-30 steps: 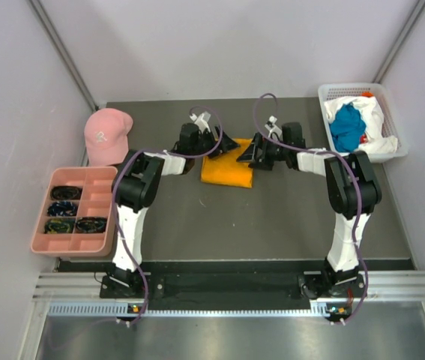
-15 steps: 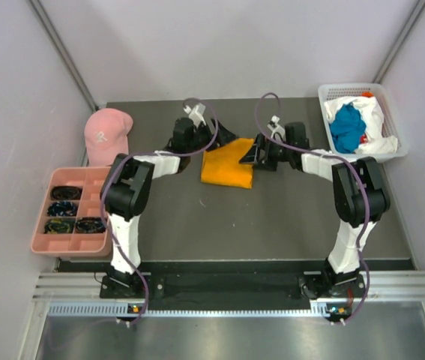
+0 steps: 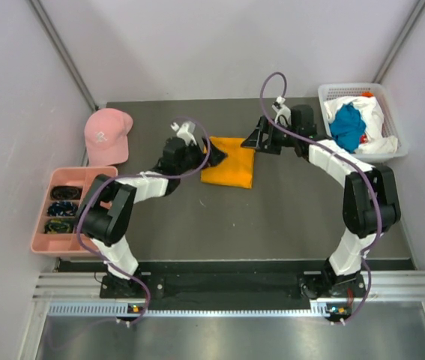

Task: Fold and stack the t-shirts
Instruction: Smooth out wrinkles on the folded tshirt

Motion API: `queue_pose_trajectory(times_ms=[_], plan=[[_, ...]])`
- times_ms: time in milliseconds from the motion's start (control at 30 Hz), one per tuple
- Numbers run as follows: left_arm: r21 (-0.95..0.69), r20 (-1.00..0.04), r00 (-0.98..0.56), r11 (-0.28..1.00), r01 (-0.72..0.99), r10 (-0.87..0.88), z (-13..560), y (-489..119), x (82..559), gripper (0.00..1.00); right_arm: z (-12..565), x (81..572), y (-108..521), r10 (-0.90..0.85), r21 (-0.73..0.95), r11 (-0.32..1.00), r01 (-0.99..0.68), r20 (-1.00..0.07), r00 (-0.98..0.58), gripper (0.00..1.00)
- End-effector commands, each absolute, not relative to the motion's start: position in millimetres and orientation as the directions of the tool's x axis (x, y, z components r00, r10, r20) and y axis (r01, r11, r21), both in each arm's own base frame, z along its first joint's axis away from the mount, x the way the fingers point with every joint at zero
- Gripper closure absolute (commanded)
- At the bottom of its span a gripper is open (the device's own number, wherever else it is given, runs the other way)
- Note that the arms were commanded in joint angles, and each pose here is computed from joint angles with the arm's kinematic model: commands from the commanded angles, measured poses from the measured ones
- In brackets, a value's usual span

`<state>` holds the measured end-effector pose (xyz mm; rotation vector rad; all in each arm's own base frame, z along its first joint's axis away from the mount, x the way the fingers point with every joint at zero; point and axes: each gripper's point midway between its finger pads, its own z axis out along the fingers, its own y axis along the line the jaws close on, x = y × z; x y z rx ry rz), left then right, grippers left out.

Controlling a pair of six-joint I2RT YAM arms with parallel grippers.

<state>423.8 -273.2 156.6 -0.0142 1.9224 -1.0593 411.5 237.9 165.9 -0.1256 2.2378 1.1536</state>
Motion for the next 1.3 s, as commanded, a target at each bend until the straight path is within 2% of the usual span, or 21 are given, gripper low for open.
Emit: queue_pose_trajectory(times_ms=[0,167,400,833,1267], plan=[[-0.567,-0.74,-0.604,0.757,0.324,-0.296,98.6,-276.2,397.5,0.1,192.8,429.5,238.7,0.185,0.671,0.629,-0.393,-0.62,-0.763,0.13],[-0.462,-0.778,-0.579,0.847,0.264,-0.244,75.6,-281.7,400.3,0.1,184.9,447.8,240.4,0.169,0.655,0.655,-0.378,-0.614,-0.771,0.12],[-0.433,-0.783,-0.585,0.86,0.269,-0.211,70.4,-291.6,415.3,0.1,169.8,460.3,258.9,0.133,0.679,0.617,-0.398,-0.589,-0.797,0.12],[-0.398,-0.783,-0.593,0.884,0.245,-0.188,64.4,-278.1,404.9,0.11,162.4,456.5,290.9,0.083,0.688,0.582,-0.434,-0.581,-0.809,0.11],[-0.381,-0.766,-0.621,0.895,0.231,-0.166,63.8,-270.0,391.4,0.09,116.5,479.2,312.5,0.112,0.751,0.541,-0.378,-0.51,-0.853,0.1]])
